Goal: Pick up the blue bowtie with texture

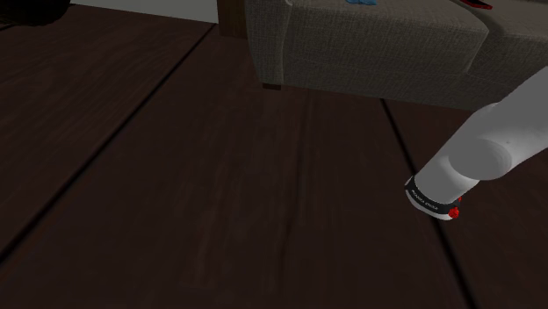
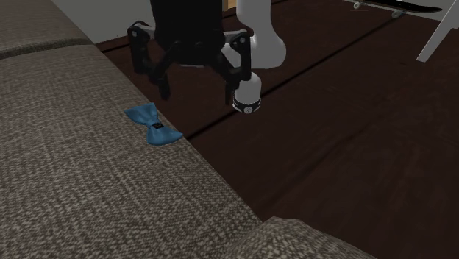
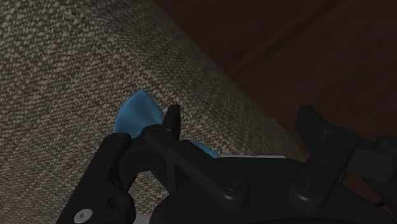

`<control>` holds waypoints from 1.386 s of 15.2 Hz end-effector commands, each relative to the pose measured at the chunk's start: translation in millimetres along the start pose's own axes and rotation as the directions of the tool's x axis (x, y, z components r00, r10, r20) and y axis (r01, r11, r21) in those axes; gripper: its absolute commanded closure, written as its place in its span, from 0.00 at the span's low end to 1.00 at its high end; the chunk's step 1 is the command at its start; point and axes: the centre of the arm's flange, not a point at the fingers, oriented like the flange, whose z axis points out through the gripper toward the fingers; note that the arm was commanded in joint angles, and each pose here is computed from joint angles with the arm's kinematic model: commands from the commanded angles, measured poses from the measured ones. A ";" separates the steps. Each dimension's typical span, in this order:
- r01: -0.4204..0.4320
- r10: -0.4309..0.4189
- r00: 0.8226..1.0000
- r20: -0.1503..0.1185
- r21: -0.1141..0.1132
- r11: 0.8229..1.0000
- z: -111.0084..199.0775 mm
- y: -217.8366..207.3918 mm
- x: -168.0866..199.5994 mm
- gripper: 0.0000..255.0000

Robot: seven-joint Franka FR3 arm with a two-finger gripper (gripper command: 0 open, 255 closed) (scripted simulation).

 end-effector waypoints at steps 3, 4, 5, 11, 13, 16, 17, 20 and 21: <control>0.004 -0.004 1.000 -0.014 -0.023 1.000 -13.9 24.6 40.5 0.00; 0.005 -0.005 1.000 -0.018 -0.028 1.000 -17.5 30.8 50.5 0.00; 0.005 -0.006 1.000 -0.020 -0.030 1.000 -19.2 33.8 55.4 0.00; 0.005 -0.006 1.000 -0.020 -0.030 1.000 12.4 32.8 55.3 0.00; 0.005 -0.006 1.000 -0.020 -0.030 1.000 20.7 32.6 55.3 0.00; 0.005 -0.006 1.000 -0.020 -0.030 1.000 21.0 31.9 55.9 1.00; 0.005 -0.006 1.000 -0.020 -0.030 1.000 21.1 31.8 55.9 1.00; 0.005 -0.006 1.000 -0.020 -0.030 1.000 21.3 30.2 56.8 1.00; 0.005 -0.006 1.000 -0.020 -0.030 1.000 21.3 29.5 56.3 1.00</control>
